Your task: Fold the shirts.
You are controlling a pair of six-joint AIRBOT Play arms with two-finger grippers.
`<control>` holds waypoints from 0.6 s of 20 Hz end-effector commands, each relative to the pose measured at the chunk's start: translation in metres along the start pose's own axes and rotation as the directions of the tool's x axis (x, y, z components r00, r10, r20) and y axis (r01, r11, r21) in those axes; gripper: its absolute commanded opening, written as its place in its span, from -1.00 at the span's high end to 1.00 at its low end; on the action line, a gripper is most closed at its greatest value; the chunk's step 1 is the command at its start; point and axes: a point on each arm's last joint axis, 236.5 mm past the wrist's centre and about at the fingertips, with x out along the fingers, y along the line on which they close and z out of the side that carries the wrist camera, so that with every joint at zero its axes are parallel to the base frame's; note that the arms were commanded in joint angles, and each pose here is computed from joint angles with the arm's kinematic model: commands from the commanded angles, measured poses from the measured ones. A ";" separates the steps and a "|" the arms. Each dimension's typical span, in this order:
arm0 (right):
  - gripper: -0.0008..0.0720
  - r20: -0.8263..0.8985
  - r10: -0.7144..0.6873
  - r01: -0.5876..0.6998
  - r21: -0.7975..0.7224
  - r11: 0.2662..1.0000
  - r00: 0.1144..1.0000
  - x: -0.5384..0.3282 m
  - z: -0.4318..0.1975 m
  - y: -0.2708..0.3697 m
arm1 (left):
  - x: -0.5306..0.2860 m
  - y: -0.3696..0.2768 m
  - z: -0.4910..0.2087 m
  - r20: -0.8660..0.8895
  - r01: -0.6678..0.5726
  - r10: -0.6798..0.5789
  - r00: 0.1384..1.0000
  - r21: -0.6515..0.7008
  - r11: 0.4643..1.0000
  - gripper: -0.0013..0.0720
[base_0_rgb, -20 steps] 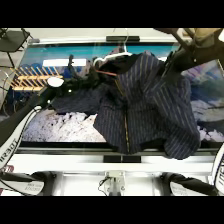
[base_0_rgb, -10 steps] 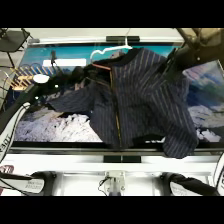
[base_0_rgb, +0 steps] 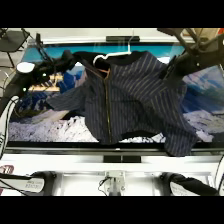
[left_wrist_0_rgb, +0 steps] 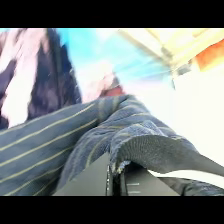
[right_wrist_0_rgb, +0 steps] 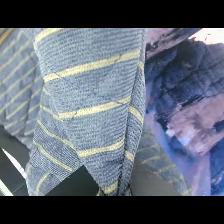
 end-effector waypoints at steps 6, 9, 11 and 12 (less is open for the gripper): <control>0.74 0.029 0.003 -0.007 0.117 0.993 1.000 0.007 0.008 -0.002 | -0.028 -0.145 -0.008 -0.112 0.278 -0.256 0.960 0.268 0.923 0.80; 0.74 0.068 0.007 -0.017 0.144 0.989 0.998 0.011 0.022 0.002 | -0.056 -0.249 -0.028 -0.166 0.441 -0.410 0.897 0.394 0.806 0.80; 0.74 0.141 -0.037 0.013 0.168 0.986 0.989 0.010 0.045 -0.002 | -0.077 -0.308 -0.057 -0.249 0.555 -0.498 0.831 0.433 0.710 0.80; 0.74 0.183 -0.063 0.029 0.184 0.983 0.981 0.007 0.058 -0.004 | -0.087 -0.331 -0.071 -0.287 0.601 -0.529 0.798 0.442 0.666 0.80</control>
